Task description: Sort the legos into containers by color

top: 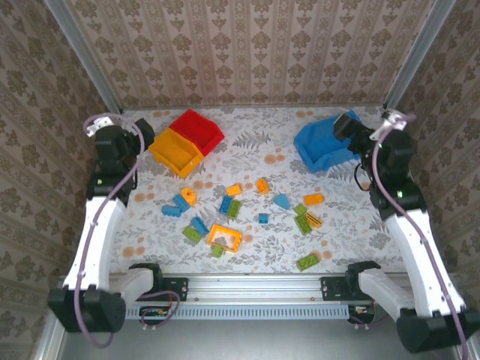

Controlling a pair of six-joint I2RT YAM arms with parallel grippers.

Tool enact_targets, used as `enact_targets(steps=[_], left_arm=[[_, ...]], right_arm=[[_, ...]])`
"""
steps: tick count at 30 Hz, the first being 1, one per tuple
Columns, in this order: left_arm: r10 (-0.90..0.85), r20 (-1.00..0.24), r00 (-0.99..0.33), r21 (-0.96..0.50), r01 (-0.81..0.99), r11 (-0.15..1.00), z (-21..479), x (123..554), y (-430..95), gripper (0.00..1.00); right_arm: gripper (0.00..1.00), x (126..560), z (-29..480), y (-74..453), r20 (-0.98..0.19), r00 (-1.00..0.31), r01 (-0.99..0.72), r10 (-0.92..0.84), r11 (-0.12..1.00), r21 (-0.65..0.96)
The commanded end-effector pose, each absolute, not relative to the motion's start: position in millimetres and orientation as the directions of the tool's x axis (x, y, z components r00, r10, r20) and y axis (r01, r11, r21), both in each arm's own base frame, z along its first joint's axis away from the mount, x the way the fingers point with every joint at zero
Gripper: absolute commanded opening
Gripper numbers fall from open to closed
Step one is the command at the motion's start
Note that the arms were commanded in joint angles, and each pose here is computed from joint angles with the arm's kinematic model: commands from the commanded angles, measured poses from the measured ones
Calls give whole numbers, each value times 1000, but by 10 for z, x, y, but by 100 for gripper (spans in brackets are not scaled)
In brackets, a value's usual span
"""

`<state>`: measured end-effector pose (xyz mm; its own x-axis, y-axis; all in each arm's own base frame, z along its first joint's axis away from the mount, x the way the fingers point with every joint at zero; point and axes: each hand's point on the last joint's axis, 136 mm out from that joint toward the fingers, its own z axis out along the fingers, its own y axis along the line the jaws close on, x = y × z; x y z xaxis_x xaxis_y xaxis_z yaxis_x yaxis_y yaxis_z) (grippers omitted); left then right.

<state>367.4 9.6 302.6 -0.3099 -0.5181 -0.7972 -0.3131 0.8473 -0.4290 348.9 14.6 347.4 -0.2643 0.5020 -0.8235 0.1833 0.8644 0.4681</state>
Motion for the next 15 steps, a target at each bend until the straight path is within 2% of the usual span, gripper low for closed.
enact_targets(steps=[1, 5, 8, 15], left_arm=[[-647, -487, -587, -468, -450, 761, 2254, 3476, -200, 96], [-645, -400, -651, -448, -475, 757, 2048, 3659, -286, 88], [-660, -315, -682, -459, -500, 735, 1811, 3827, -381, 80], [-674, -207, -709, -404, -566, 719, 1299, 4203, -313, 71]], right_arm=[[100, 3314, 2622, 184, -626, -599, 410, 499, 863, 297], [100, 3473, 2636, 157, -648, -549, 416, 528, 845, 336], [100, 3627, 2533, 185, -589, -571, 430, 572, 819, 380], [94, 3852, 2341, 224, -513, -582, 452, 631, 775, 441]])
